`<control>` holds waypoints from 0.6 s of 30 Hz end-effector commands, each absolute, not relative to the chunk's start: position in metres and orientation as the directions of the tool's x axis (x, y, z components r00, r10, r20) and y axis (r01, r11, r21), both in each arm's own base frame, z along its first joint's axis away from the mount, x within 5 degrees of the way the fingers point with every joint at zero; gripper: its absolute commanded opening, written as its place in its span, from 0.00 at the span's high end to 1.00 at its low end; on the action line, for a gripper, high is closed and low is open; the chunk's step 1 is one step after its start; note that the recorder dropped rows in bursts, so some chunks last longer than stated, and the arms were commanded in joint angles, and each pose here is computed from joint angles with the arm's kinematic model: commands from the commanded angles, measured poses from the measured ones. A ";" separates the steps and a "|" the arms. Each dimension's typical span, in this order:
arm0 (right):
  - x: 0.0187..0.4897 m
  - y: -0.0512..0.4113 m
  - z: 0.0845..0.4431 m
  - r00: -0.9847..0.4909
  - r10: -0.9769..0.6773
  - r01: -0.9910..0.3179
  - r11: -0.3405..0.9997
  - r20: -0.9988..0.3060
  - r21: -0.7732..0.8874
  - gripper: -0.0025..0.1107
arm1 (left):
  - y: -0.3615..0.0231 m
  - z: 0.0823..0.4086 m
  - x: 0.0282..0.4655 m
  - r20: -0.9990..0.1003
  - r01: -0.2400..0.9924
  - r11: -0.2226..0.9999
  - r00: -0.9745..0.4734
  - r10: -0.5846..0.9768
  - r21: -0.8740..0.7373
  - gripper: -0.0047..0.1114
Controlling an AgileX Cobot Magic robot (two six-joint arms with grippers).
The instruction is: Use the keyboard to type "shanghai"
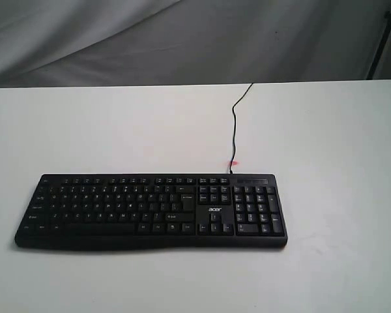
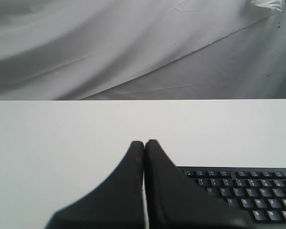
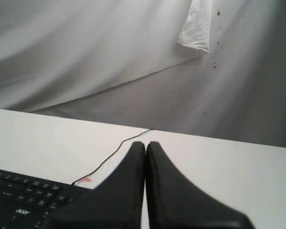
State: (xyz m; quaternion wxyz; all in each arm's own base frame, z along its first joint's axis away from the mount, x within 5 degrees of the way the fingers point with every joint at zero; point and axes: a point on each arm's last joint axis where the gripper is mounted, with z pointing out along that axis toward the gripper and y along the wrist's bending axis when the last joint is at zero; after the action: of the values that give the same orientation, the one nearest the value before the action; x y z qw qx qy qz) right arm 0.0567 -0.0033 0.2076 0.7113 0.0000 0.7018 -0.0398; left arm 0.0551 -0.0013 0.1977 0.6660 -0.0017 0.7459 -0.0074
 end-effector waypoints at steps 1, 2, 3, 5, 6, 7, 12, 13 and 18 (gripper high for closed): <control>0.056 -0.004 0.198 -0.079 -0.063 0.066 0.995 -0.995 -0.068 0.98 | -0.002 0.198 0.055 -0.993 0.011 1.000 -0.114 -0.017 -0.019 0.95; 0.056 -0.005 0.195 -0.121 -0.060 0.066 0.995 -0.991 -0.068 0.98 | -0.002 0.198 0.055 -0.993 0.011 1.000 -0.114 -0.017 -0.019 0.95; 0.055 -0.005 0.193 -0.142 -0.057 0.066 0.996 -0.988 -0.067 0.98 | -0.002 0.198 0.055 -0.993 0.011 1.000 -0.114 -0.017 -0.019 0.95; 0.054 -0.005 0.187 -0.205 -0.046 0.067 0.996 -0.978 -0.061 0.98 | -0.002 0.198 0.055 -0.993 0.011 1.000 -0.114 -0.017 -0.019 0.95; 0.054 -0.005 0.185 -0.224 -0.045 0.067 0.996 -0.974 -0.061 0.98 | -0.002 0.198 0.055 -0.993 0.011 1.000 -0.114 -0.017 -0.019 0.95; 0.054 -0.005 0.184 -0.242 -0.043 0.067 0.996 -0.969 -0.061 0.98 | -0.002 0.198 0.055 -0.993 0.011 1.000 -0.114 -0.017 -0.019 0.95; 0.053 -0.005 0.183 -0.253 -0.033 0.067 0.996 -0.967 -0.052 0.98 | -0.002 0.198 0.055 -0.993 0.011 1.000 -0.114 -0.017 -0.019 0.95; 0.053 -0.005 0.183 -0.253 -0.033 0.067 0.996 -0.967 -0.052 0.98 | -0.002 0.198 0.055 -0.993 0.011 1.000 -0.114 -0.017 -0.019 0.95; 0.053 -0.005 0.183 -0.253 -0.033 0.067 0.996 -0.967 -0.052 0.98 | -0.002 0.198 0.055 -0.993 0.011 1.000 -0.114 -0.017 -0.019 0.95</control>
State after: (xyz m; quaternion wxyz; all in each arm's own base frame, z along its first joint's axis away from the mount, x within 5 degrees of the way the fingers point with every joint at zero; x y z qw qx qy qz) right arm 0.0536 -0.0045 0.1832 0.6098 0.0054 0.7915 -0.0394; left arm 0.0551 -0.0013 0.1977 0.6660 -0.0017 0.7459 -0.0074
